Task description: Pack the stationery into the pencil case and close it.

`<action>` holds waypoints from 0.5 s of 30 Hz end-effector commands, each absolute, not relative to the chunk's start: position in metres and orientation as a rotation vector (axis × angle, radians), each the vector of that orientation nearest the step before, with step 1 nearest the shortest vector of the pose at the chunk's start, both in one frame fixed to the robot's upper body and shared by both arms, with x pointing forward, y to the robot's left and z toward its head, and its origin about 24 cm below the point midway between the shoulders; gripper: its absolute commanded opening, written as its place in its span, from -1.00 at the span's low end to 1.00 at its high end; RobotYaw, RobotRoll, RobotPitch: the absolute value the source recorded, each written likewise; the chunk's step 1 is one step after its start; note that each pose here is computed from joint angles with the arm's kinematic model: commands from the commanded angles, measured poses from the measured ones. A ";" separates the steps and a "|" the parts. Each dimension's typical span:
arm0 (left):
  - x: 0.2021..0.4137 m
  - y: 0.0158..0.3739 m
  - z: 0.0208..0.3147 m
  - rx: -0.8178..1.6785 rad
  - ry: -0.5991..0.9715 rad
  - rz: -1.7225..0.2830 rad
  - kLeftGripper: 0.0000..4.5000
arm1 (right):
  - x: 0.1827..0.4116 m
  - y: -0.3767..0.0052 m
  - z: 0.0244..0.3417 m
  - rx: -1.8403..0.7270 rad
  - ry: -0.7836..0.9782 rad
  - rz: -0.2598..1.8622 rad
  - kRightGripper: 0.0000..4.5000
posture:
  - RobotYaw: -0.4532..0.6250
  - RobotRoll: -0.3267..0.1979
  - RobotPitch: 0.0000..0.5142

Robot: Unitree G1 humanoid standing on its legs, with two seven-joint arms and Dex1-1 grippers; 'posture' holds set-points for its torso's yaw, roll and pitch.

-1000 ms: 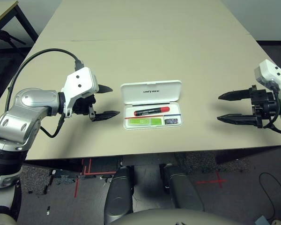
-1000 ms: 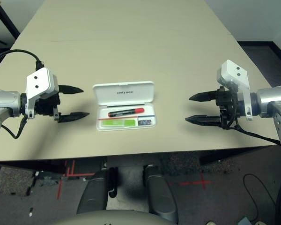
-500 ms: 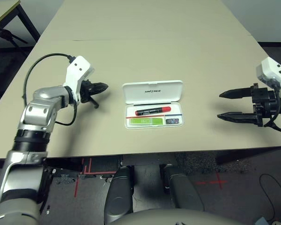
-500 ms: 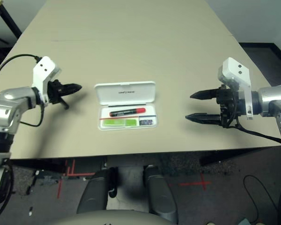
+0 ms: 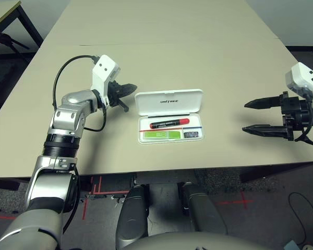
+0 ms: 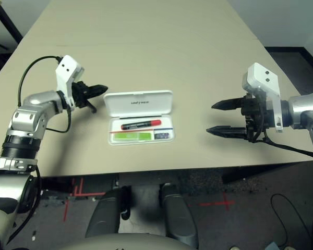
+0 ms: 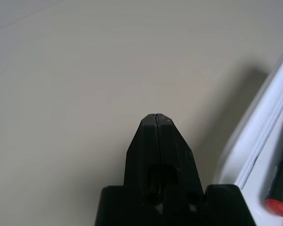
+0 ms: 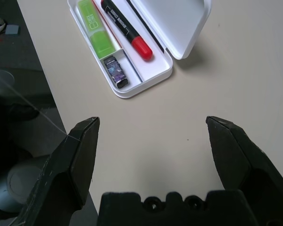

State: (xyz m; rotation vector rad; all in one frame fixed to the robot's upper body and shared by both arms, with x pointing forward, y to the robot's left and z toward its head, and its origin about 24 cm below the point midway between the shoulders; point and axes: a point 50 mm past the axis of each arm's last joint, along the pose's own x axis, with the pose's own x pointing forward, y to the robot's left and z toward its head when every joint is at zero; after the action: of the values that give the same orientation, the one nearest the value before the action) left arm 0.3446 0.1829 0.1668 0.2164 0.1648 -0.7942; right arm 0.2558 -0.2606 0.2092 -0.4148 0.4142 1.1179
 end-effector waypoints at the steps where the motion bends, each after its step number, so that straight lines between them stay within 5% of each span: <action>1: 0.336 0.173 0.163 0.215 0.189 -0.867 -0.98 | 0.256 -0.260 0.213 -0.429 0.410 1.124 1.00 | -0.32 0.25 -0.38; 15: 0.307 0.159 0.149 0.224 0.266 -1.070 -0.98 | 0.260 -0.259 0.212 -0.443 0.420 1.141 1.00 | -0.31 0.25 -0.38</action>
State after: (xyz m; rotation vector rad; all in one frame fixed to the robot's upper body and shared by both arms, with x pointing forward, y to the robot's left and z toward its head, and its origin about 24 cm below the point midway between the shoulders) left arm 0.3145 0.1624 0.1512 0.2186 0.2446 -1.0109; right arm 0.2601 -0.2613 0.2133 -0.4292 0.4053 1.1198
